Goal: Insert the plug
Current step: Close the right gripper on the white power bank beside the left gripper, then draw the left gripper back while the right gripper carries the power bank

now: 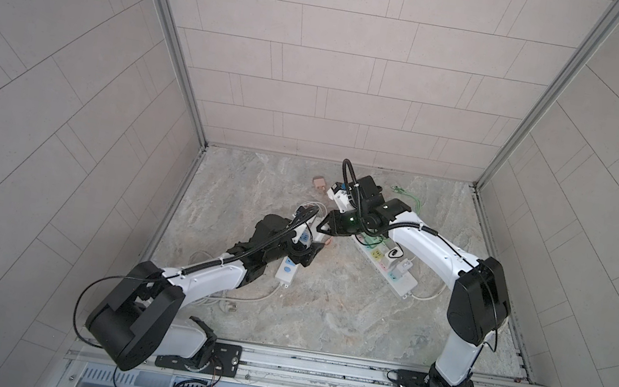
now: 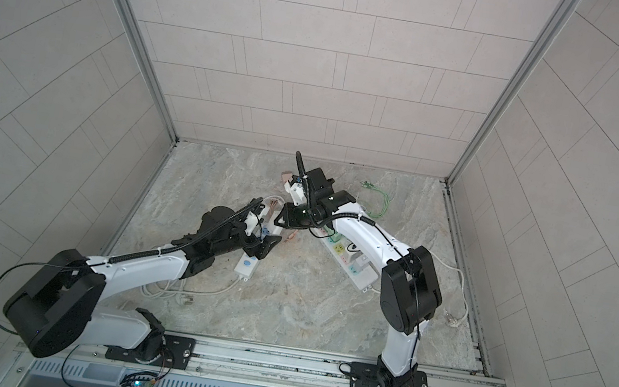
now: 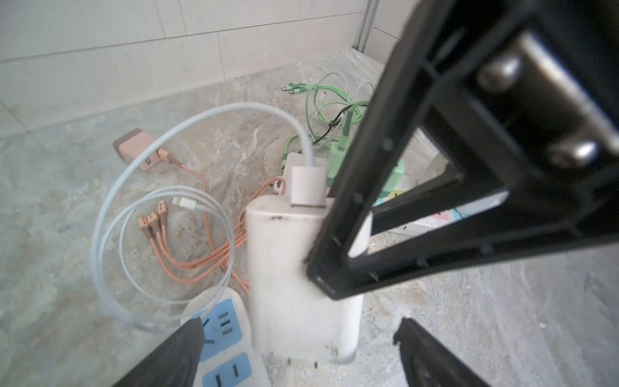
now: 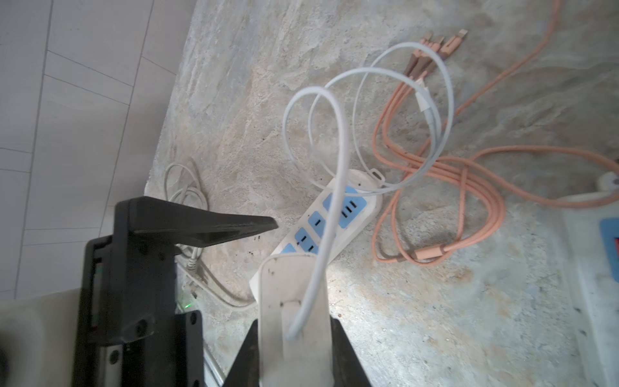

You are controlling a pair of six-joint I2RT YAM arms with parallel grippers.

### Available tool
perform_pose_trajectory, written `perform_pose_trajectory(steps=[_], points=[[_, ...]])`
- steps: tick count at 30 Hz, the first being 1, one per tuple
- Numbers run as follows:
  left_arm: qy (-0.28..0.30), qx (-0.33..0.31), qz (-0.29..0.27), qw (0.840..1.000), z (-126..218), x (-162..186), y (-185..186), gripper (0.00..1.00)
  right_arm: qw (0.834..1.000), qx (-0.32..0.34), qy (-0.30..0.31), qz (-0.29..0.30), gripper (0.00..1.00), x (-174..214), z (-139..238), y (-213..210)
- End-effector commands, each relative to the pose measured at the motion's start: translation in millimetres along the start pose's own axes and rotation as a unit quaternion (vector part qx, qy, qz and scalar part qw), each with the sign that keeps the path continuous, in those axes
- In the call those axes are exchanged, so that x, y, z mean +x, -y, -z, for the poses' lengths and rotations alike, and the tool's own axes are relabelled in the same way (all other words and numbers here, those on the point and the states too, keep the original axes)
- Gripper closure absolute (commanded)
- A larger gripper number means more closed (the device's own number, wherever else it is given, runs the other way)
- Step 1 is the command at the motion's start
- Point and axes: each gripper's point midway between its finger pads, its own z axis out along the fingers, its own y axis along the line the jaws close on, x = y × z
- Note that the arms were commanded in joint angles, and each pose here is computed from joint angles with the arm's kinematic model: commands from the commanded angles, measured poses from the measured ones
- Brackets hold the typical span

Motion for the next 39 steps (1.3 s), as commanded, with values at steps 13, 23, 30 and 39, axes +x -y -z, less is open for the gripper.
perform_pose_trajectory(steps=[13, 23, 30, 39], points=[[-0.038, -0.185, 0.182, 0.965, 64.0, 17.2, -46.6, 0.0, 0.994, 0.06, 0.05, 0.073, 0.96, -2.4, -10.8, 7.7], [-0.015, -0.244, 0.248, 0.937, 97.9, 73.8, -61.7, 0.0, 0.987, 0.032, 0.037, 0.154, 0.96, 4.9, -40.6, -24.5], [-0.034, -0.244, 0.254, 0.935, 98.1, 77.7, -60.2, 0.0, 0.97, 0.018, 0.024, 0.24, 0.97, 12.0, -57.5, -35.1], [-0.035, -0.235, 0.259, 0.936, 101.1, 78.7, -57.4, 0.0, 0.953, 0.018, 0.01, 0.303, 0.98, 11.2, -72.2, -26.3]])
